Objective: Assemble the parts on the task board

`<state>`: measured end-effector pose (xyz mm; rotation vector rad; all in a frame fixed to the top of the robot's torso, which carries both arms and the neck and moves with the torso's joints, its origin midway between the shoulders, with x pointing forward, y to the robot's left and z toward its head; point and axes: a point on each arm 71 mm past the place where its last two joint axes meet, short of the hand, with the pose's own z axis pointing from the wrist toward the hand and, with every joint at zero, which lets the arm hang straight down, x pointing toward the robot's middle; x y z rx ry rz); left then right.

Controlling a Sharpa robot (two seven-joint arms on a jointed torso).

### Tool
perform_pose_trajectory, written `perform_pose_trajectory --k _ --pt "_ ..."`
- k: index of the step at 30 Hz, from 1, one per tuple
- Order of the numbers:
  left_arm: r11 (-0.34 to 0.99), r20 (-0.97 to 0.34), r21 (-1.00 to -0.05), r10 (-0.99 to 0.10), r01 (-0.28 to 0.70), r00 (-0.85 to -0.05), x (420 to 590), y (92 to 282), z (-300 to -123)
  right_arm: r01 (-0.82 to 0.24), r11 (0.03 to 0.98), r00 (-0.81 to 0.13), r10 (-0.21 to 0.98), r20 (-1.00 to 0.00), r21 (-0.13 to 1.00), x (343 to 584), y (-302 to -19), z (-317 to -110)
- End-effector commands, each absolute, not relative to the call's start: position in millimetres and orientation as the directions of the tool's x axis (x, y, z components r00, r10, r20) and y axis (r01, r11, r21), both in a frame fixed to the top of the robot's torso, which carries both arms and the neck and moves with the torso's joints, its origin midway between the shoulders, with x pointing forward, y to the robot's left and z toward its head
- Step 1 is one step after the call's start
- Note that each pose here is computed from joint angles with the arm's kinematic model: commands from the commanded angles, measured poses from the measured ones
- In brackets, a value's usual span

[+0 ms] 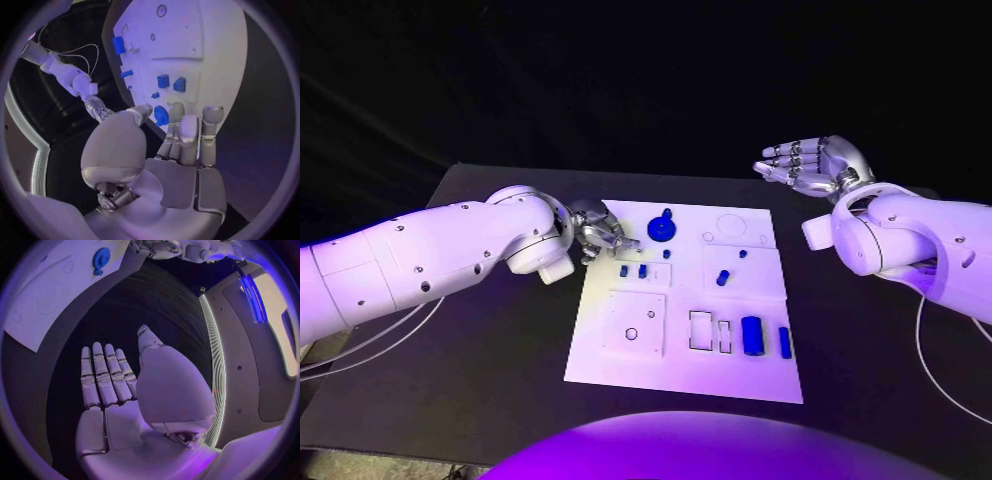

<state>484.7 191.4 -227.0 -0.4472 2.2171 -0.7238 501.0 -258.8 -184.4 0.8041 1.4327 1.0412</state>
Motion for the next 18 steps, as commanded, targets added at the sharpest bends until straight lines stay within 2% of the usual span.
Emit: perform_pose_trajectory --k 1,6,10,18 --pt "0.658 -0.560 -0.748 -0.559 0.083 -0.612 487.8 178.5 -211.0 -0.092 0.374 -0.141 0.913 -0.384 0.923 500 -258 -184" --pt "0.654 -0.685 -0.689 -0.445 0.313 -0.577 485.7 159.8 -203.3 -0.093 0.375 -0.140 0.912 -0.385 0.922 500 -258 -184" --pt "0.685 -0.805 -0.560 -0.316 0.467 -0.502 485.9 142.4 -205.2 -0.096 0.376 -0.143 0.911 -0.387 0.921 500 -257 -184" --pt "0.737 -0.901 -0.346 -0.090 0.580 -0.424 490.9 123.3 -222.3 -0.097 0.377 -0.148 0.910 -0.388 0.921 500 -255 -185"
